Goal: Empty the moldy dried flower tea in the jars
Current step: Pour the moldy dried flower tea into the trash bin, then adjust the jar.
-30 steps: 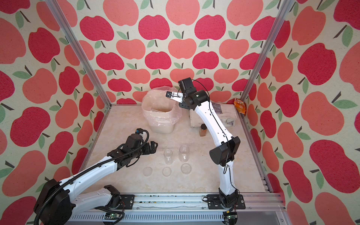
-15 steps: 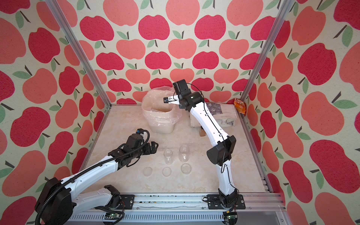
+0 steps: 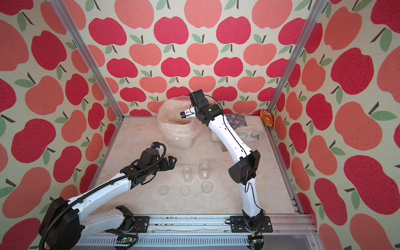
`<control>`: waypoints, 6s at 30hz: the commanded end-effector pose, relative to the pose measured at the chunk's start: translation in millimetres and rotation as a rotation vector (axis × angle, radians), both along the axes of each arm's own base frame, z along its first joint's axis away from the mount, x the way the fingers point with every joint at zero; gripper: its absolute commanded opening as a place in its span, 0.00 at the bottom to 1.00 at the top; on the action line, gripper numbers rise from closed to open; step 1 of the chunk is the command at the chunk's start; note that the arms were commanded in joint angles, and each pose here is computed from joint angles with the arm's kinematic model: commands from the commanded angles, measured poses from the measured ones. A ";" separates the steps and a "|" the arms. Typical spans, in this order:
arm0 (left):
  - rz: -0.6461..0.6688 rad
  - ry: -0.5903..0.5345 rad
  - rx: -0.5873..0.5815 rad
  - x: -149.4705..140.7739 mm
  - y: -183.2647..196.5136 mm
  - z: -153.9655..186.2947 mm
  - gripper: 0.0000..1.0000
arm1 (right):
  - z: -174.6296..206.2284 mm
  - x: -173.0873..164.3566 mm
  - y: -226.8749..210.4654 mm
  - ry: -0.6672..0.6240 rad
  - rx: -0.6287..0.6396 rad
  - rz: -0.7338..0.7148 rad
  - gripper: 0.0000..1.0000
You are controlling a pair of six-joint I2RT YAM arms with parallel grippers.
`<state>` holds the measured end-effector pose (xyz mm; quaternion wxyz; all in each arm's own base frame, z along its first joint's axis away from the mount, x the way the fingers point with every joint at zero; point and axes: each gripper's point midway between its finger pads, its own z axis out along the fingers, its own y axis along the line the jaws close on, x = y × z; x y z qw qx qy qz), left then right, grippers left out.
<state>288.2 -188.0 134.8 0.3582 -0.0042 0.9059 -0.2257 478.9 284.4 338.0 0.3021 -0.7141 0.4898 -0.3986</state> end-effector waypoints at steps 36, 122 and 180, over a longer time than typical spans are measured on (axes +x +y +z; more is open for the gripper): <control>0.015 0.000 -0.027 -5.0 4.0 -9.3 1.00 | 35.9 16.9 29.3 -0.296 -0.289 0.207 0.00; -0.050 -0.365 -0.197 -15.3 19.8 237.2 0.82 | 1.0 -138.0 10.0 0.509 1.130 0.287 0.00; -0.384 0.204 -0.345 42.1 -92.9 205.4 0.00 | -69.1 -155.3 38.9 0.500 0.914 0.268 0.14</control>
